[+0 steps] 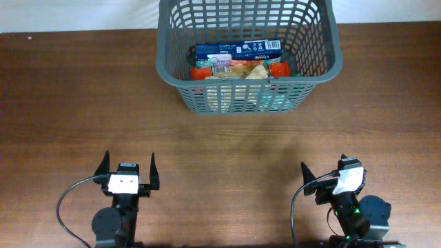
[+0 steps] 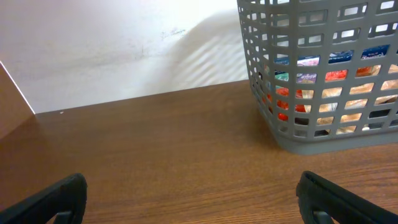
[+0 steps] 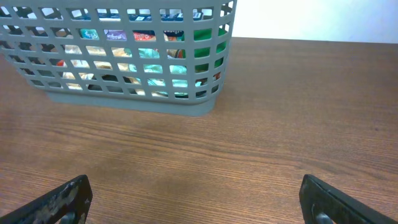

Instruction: Pack container

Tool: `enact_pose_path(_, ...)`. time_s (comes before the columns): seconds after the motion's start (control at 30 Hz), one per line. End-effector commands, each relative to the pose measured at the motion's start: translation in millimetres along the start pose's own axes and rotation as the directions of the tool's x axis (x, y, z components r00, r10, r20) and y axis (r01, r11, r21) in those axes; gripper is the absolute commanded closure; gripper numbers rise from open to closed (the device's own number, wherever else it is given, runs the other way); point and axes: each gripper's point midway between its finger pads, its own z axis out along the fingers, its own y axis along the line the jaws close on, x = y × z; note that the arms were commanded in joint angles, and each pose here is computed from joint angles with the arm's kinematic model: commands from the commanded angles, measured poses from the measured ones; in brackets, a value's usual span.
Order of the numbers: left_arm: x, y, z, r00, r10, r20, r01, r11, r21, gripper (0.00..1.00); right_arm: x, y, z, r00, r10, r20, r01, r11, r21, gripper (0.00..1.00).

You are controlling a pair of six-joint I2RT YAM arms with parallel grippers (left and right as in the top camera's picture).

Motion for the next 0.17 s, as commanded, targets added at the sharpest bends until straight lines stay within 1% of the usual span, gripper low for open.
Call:
enact_pose_path(0.0,2.5,-2.0,0.3,1.0,0.005,0.003,-0.005,1.0,0.007,0.01,1.4,2.7,0.5,1.0,0.003,0.002,-0.003,1.0,-0.013,0.01)
enact_pose_path(0.13,2.5,-2.0,0.3,1.0,0.005,0.003,-0.005,1.0,0.007,0.01,1.4,2.7,0.5,1.0,0.003,0.002,-0.003,1.0,-0.013,0.01)
